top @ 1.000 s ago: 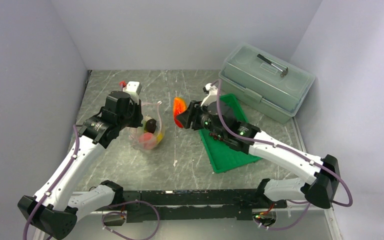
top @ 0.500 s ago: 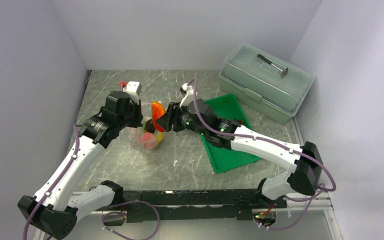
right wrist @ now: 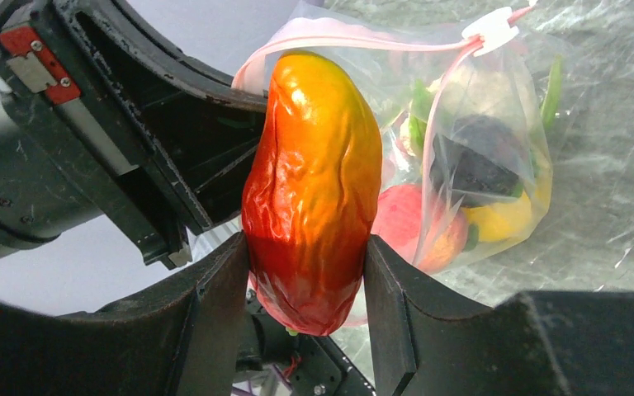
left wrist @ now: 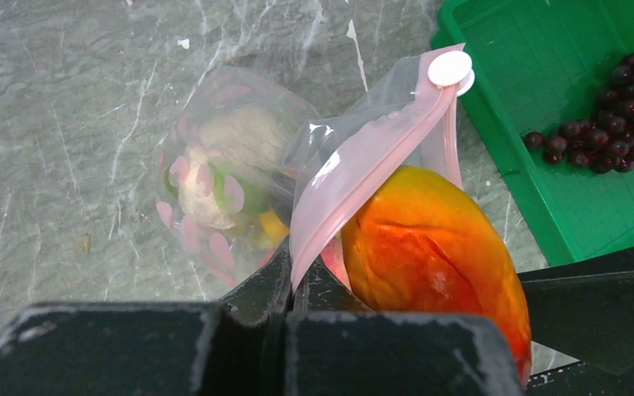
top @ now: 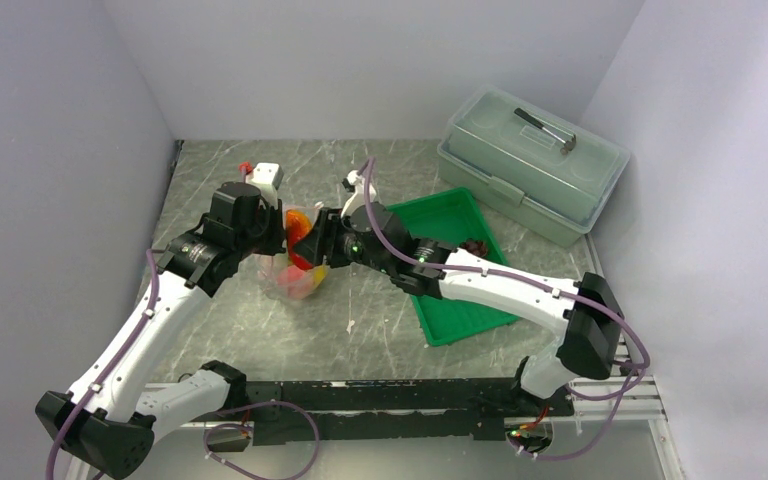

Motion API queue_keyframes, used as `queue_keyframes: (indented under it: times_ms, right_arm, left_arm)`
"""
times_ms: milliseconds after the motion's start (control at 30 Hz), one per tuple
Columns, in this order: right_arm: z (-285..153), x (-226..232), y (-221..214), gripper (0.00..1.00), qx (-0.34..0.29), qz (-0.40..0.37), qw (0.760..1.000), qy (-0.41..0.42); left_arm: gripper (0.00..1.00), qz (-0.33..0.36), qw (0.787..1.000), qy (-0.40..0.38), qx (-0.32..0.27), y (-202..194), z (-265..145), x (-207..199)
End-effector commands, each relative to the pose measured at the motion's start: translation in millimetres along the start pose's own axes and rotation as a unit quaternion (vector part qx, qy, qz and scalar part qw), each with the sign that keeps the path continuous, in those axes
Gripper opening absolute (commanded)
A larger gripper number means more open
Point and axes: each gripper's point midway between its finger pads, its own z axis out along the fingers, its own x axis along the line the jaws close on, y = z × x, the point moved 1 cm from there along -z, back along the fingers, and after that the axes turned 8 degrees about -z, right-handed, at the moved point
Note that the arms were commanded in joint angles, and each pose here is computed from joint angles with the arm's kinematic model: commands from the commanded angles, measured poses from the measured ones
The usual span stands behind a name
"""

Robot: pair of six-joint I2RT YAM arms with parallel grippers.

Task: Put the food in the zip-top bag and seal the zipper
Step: Place the fake fruit in the zipper food storage bag.

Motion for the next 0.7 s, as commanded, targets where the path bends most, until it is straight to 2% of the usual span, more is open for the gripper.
queue_keyframes:
  times_ms: [0, 433, 500, 667]
  right_arm:
    - [1.8, 11.4, 18.3, 0.17, -0.047, 0.050, 0.998, 0.002]
    - [26.7, -5.4, -1.1, 0.23, -0.037, 0.078, 0.995, -0.047]
    - [29.6, -7.4, -5.1, 0.29, -0.034, 0.080, 0.995, -0.050]
    - [36.5, -6.8, -7.9, 0.57, -0.029, 0.077, 0.995, -0.051]
  left_arm:
    - [0.00, 0.004, 1.000, -0.012, -0.019, 8.6, -6.2, -4.0]
    - [0.00, 0.003, 1.000, -0.014, -0.021, 9.2, -7.0, -4.4]
    - [0.00, 0.003, 1.000, -0.013, -0.022, 9.3, -7.3, -4.2]
    - [0.00, 0.003, 1.000, -0.014, -0.020, 8.7, -6.7, -4.5]
